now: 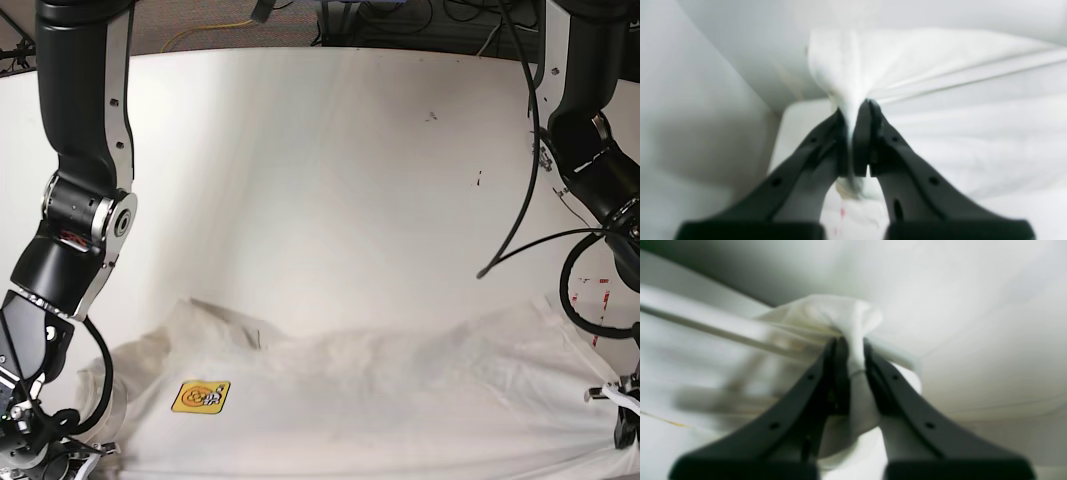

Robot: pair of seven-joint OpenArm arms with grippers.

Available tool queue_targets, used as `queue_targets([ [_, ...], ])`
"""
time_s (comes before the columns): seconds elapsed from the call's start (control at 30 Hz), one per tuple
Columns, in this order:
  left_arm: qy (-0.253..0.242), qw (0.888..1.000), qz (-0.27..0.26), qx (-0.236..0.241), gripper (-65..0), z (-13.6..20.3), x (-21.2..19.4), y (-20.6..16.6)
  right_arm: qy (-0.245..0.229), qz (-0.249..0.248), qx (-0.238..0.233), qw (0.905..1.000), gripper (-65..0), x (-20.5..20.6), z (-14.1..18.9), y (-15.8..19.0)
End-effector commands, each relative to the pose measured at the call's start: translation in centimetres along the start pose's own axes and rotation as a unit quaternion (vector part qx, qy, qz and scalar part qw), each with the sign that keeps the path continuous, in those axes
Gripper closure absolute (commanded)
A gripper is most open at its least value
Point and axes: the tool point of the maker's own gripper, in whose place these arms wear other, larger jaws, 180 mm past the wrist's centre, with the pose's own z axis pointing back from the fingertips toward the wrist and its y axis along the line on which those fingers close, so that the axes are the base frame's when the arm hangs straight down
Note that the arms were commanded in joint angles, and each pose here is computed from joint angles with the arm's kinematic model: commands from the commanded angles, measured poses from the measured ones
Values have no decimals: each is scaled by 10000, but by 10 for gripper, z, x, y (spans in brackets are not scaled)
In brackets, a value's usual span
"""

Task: Fold the T-shirt properly
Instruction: 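Lift the shirt edge with both grippers and fold it across the shirt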

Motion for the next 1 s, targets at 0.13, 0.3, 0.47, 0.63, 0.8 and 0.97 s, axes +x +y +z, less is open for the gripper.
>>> queue_targets([
  [0.13, -235, 9984, -505, 132, 0, 9, 32, 12, 56, 153, -1296, 9914, 0, 24, 70, -64],
  [0.3, 67, 9963, -859, -14, 0, 14, -1, -1, 507, 362, -1622, 9848, 0, -11, 91, -51],
  [0.47, 733, 9888, -1271, -291, 0, 27, -69, -20, 938, 401, -1599, 9819, 0, -83, 103, -10],
  [0.63, 1421, 9789, -1408, -422, 0, 52, -136, -30, 1640, 246, -1259, 9781, 0, -164, 109, 32],
  [0.8, 2217, 9644, -1381, -408, 0, 92, -204, -24, 2491, -19, -836, 9649, 0, -248, 124, 74],
  [0.97, 3089, 9392, -1379, -582, 0, 136, -271, -27, 3277, -309, -485, 9430, 0, -318, 150, 111],
])
